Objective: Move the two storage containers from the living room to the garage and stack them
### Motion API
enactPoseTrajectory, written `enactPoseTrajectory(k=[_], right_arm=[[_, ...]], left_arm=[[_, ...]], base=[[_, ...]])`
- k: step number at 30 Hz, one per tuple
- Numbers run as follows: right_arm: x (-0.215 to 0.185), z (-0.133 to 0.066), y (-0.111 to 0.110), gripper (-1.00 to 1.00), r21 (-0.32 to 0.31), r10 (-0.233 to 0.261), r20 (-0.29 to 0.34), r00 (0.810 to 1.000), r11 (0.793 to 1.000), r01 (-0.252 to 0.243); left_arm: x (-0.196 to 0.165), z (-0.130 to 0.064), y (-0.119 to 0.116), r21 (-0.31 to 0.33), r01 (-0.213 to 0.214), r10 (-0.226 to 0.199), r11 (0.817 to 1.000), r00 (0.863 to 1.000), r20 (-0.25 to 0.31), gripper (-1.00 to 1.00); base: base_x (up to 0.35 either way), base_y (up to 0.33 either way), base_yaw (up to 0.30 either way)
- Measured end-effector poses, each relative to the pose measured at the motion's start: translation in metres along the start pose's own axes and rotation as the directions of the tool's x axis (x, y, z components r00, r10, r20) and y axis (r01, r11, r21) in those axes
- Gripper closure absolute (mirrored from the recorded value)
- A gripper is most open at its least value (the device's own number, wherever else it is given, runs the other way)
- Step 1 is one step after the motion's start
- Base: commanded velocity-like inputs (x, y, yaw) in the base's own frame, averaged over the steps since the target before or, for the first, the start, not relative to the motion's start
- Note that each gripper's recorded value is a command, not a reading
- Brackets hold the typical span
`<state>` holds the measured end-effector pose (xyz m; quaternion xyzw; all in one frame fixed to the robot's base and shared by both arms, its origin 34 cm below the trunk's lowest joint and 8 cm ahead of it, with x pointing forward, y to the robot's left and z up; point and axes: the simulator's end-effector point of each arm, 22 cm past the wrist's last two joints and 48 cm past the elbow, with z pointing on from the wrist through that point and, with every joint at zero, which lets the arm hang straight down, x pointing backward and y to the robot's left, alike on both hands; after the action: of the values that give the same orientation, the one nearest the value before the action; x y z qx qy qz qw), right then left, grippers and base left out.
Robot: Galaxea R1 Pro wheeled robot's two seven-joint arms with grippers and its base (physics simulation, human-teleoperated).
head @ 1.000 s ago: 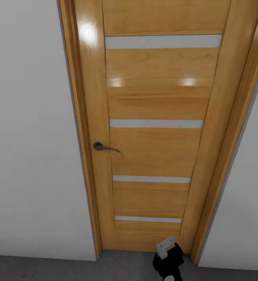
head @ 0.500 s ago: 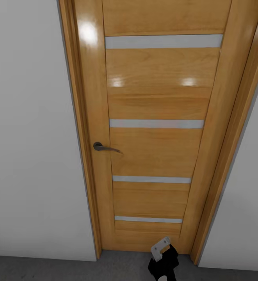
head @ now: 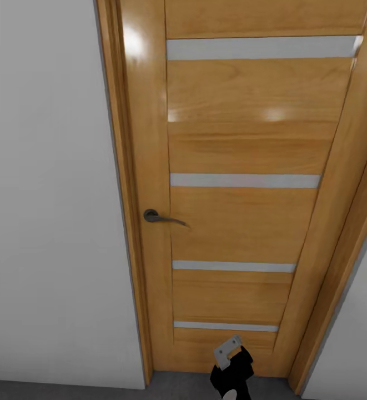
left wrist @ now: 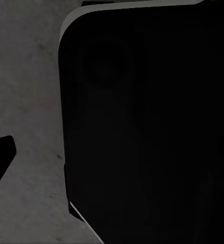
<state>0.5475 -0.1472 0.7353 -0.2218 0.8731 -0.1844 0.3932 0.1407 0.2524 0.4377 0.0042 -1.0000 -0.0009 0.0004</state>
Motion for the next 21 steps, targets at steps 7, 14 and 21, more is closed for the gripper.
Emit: enactPoseTrajectory(k=[7, 14, 21], right_arm=[[-0.017, 0.004, -0.01, -1.0, 0.016, 0.003, 0.027, 1.0, 1.0, -0.003], [-0.02, 0.003, -0.011, -1.0, 0.016, -0.001, 0.035, 0.999, 1.0, 0.0], [-0.038, -0.005, -0.018, -1.0, 0.026, 0.016, 0.079, 0.997, 1.0, -0.018]], left_arm=[[0.0, 0.0, 0.0, -0.002, 0.001, -0.001, 1.0, 1.0, 0.0, -1.0], [0.0, 0.0, 0.001, -0.003, 0.003, -0.003, 1.0, 1.0, -0.001, -1.0], [0.0, 0.0, 0.0, -0.001, 0.003, -0.003, 1.0, 1.0, -0.001, -1.0]], base=[[0.2, 0.173, 0.0], [0.03, 0.026, 0.0], [0.002, 0.002, 0.003]])
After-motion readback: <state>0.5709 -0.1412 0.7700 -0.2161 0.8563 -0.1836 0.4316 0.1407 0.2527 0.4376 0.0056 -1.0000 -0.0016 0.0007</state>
